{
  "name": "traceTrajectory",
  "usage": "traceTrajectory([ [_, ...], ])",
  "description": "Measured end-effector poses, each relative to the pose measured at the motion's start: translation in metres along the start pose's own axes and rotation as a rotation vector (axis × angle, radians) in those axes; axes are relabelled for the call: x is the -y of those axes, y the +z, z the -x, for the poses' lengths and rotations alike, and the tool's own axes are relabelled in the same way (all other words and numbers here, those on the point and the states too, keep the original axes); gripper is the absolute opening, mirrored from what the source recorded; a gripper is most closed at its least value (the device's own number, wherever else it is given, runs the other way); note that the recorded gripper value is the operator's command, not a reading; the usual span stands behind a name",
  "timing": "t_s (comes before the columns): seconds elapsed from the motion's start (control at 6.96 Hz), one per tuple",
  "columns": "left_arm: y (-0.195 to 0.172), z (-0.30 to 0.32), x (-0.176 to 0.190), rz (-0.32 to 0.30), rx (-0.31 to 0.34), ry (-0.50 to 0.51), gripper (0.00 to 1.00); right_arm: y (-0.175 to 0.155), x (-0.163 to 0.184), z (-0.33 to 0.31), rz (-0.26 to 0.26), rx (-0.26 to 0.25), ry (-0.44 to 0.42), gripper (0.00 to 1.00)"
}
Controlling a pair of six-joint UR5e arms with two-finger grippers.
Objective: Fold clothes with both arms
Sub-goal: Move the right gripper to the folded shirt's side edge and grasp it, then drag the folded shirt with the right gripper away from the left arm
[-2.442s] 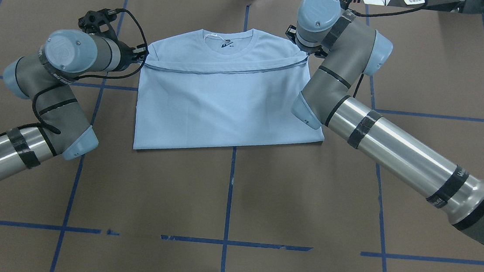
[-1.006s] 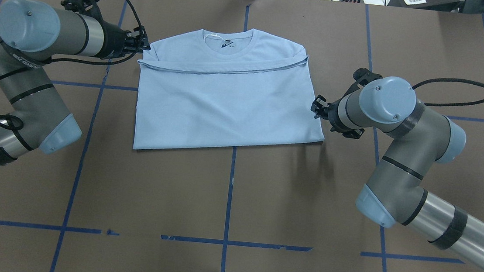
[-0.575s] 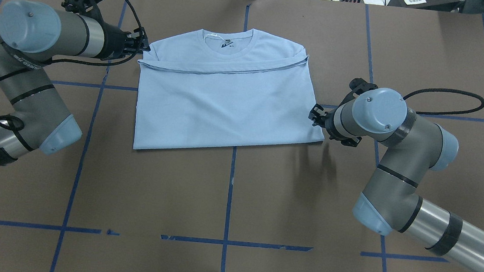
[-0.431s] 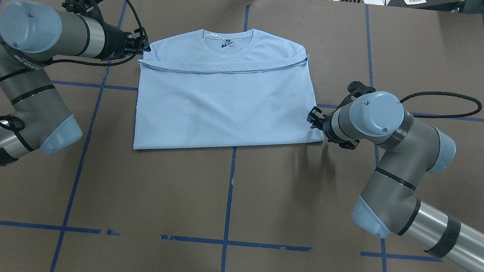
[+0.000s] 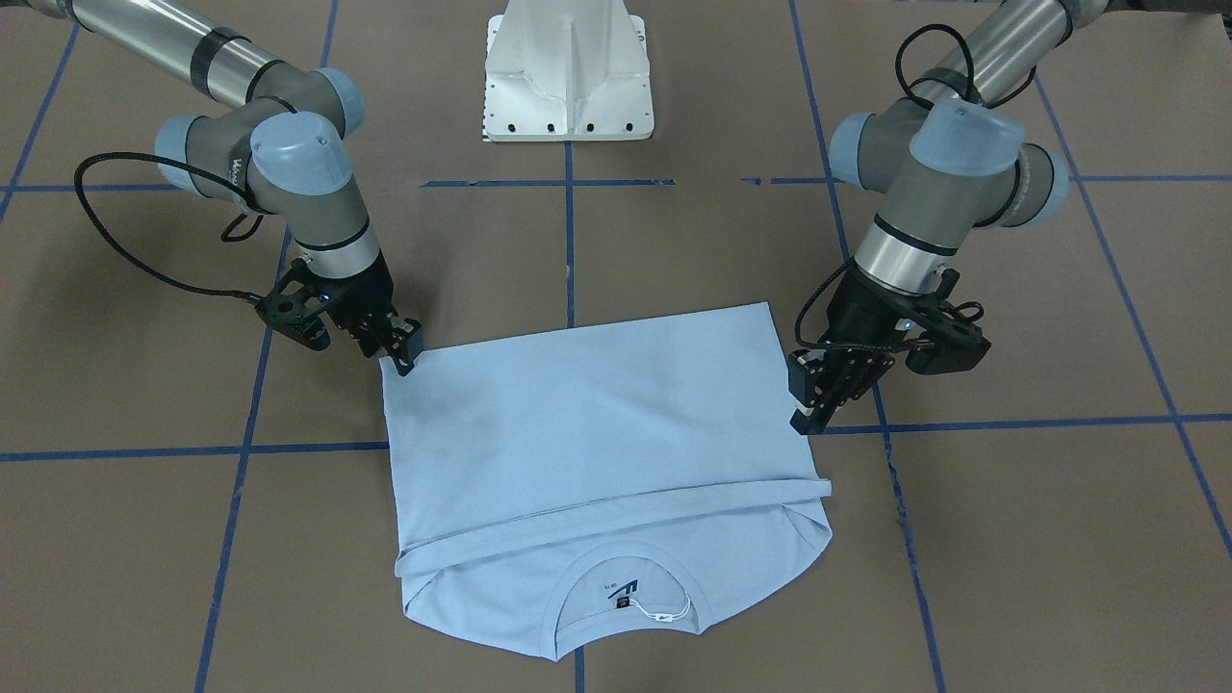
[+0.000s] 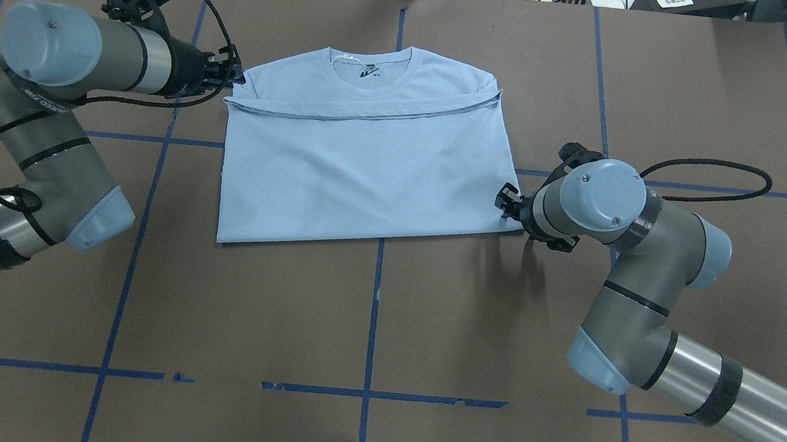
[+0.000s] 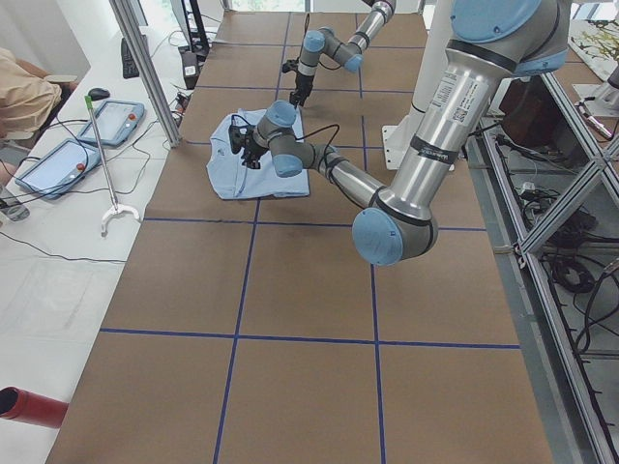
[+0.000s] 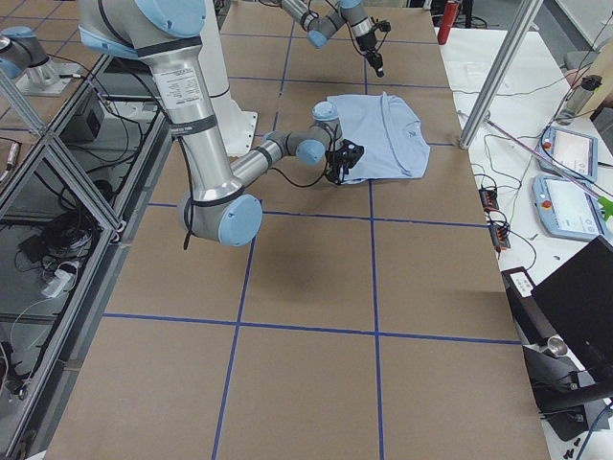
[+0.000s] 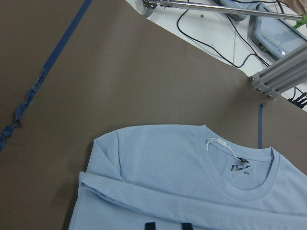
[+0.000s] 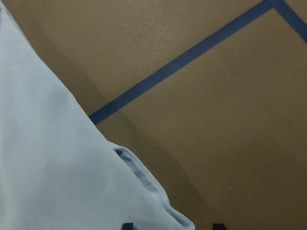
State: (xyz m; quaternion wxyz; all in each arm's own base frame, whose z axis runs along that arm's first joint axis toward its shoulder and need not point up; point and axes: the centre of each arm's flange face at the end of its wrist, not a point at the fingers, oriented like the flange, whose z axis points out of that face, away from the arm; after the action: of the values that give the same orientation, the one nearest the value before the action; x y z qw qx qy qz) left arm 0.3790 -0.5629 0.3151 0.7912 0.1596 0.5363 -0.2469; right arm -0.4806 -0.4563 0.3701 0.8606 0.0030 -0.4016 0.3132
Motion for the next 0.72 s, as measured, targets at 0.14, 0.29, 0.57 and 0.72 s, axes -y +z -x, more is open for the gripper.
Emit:
traceTrajectory([
  [0.14,0.0002,-0.0003,-0.0001,0.000,0.000,0.000,0.30,0.0008,-0.0006,0.0003,0.001,0.000,0.000,0.00],
  [0.29,0.0004,-0.0003,-0.0001,0.000,0.000,0.000,0.30,0.0004,-0.0009,0.0010,0.002,0.001,-0.001,0.00],
  [0.57,0.0033,0.0008,0.0014,-0.001,0.007,-0.001,0.30,-0.0013,-0.0007,0.0019,0.004,0.004,-0.010,0.00],
  [0.72,0.0043,0.0006,0.0021,-0.001,0.008,-0.001,0.30,-0.0066,-0.0008,0.0024,0.006,0.013,-0.012,0.00],
])
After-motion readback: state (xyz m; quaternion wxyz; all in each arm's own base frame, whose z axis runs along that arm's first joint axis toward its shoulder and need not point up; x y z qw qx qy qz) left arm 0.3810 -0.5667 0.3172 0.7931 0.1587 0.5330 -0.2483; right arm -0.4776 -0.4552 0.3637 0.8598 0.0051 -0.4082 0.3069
